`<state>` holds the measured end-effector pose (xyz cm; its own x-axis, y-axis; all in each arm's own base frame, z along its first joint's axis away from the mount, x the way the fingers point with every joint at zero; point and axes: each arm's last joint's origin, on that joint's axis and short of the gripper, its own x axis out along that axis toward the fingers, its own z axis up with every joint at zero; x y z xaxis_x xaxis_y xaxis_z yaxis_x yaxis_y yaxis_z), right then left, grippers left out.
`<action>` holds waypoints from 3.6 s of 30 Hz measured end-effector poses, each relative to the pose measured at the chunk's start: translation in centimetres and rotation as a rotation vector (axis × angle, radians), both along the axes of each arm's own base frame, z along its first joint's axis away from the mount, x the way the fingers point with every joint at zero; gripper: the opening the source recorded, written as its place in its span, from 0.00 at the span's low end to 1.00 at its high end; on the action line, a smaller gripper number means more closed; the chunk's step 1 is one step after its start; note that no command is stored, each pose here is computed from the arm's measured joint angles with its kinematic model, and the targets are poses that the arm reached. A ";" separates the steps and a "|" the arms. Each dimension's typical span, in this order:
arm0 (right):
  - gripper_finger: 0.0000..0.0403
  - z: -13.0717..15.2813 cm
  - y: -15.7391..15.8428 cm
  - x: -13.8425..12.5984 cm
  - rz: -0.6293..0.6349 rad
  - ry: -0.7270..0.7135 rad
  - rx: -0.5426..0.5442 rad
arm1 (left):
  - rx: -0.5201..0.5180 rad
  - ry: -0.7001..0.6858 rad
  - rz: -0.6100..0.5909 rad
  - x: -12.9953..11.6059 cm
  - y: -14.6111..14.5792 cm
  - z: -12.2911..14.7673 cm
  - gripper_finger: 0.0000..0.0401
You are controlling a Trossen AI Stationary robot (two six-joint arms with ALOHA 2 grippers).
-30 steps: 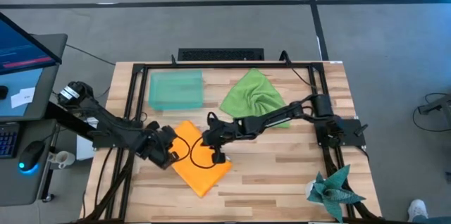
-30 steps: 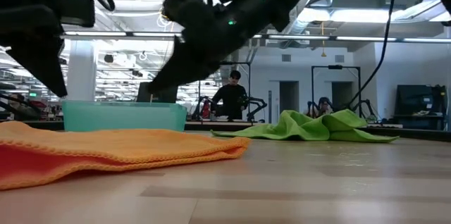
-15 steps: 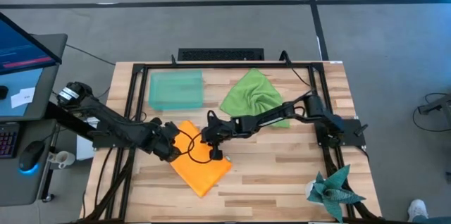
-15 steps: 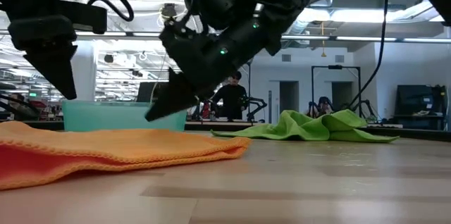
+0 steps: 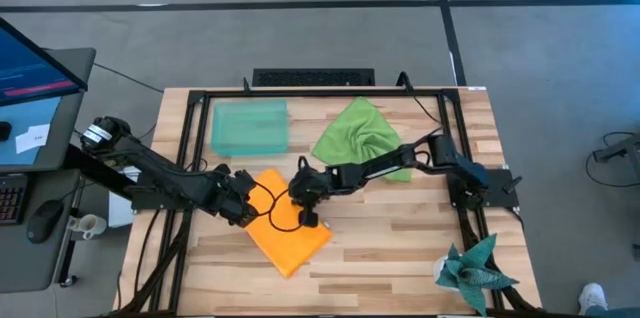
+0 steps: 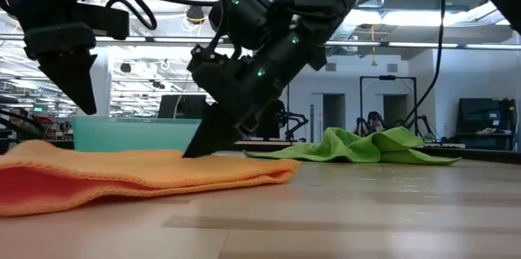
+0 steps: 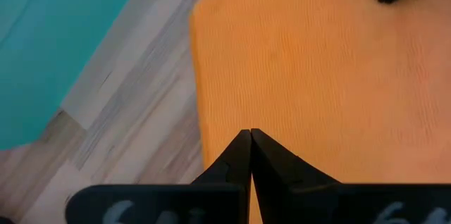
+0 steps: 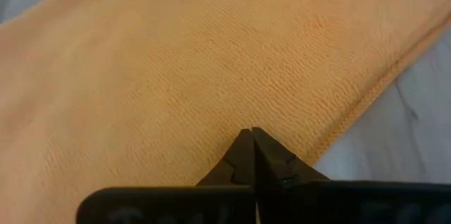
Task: Roll microfiber towels into tight, uniform cylinder then place into a basket
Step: Fold the yellow towel
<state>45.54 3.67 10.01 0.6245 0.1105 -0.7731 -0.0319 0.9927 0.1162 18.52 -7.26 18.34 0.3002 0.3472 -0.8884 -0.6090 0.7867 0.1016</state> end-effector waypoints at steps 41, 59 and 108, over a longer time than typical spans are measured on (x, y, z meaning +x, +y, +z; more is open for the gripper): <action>0.05 11.7 5.3 -8.5 -0.153 0.081 -0.187 | 0.029 -0.070 -0.141 1.9 -0.8 -1.0 0.13; 0.06 10.7 7.1 -16.8 0.024 -0.132 -0.273 | -0.037 -0.156 -0.236 4.8 -1.8 0.3 0.34; 0.42 9.8 12.6 -16.6 0.364 -0.315 -0.177 | -0.139 -0.336 -0.985 5.9 -13.3 -1.8 0.47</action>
